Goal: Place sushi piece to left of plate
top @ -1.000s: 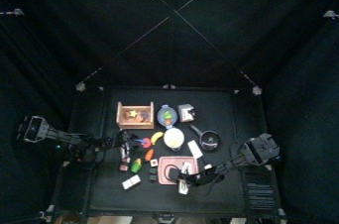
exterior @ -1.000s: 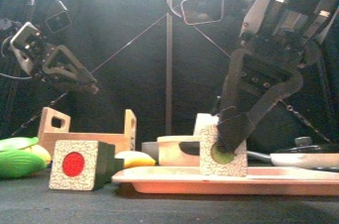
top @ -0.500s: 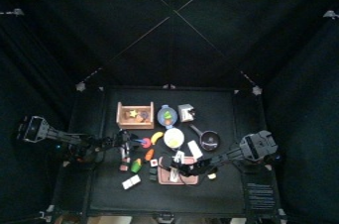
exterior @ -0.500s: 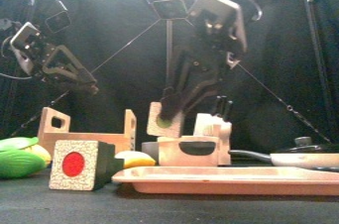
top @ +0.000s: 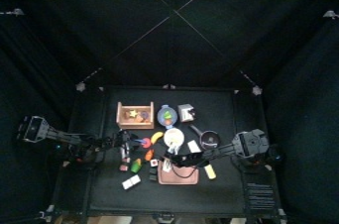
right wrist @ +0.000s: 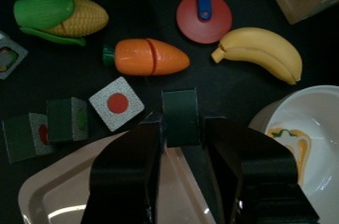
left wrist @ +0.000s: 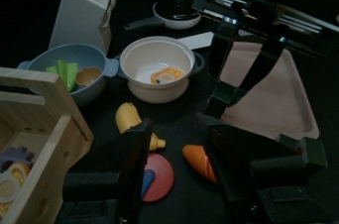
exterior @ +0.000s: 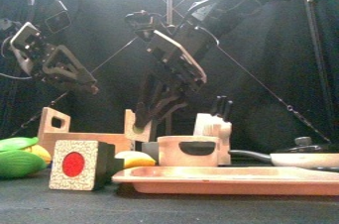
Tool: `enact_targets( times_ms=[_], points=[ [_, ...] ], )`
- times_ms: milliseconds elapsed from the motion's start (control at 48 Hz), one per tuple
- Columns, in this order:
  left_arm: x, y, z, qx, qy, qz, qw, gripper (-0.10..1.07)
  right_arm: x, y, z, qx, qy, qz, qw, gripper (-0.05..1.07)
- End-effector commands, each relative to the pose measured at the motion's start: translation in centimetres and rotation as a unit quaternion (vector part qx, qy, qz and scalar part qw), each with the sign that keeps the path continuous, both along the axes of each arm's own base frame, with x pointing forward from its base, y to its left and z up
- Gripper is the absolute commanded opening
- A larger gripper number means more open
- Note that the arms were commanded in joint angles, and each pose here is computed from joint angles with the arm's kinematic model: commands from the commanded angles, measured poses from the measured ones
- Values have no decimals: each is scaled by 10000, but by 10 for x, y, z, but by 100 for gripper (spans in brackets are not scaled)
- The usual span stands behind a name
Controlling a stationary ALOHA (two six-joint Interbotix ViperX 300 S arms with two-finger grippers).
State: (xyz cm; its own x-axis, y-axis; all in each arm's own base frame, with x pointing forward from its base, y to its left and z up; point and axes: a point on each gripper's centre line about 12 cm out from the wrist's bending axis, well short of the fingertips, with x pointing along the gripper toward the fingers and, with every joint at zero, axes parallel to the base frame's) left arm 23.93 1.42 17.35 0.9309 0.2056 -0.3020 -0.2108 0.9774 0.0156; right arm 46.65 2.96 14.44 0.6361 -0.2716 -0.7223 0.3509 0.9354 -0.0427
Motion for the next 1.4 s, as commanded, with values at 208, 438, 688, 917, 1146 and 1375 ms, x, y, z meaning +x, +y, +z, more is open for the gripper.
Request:
enact_targets(
  times_ms=[208,438,688,917,1146,1375],
  points=[
    [3,0,4,0,-74,6,10000,80,20,-7,9,24,-121,12,9999,65],
    [3,0,4,-5,-74,11,10000,80,24,-10,3,98,-117,-10,9999,65],
    [3,0,4,0,-74,6,10000,80,26,-10,0,299,-173,-21,9994,67],
    [2,0,4,1,-67,6,10000,80,27,-12,-4,354,-145,-82,9992,69],
    [2,0,4,1,-67,6,10000,80,27,-13,-6,365,-129,-99,9992,76],
    [2,0,4,1,-67,6,10000,80,28,-13,-6,365,-129,-99,9992,83]
  ],
)
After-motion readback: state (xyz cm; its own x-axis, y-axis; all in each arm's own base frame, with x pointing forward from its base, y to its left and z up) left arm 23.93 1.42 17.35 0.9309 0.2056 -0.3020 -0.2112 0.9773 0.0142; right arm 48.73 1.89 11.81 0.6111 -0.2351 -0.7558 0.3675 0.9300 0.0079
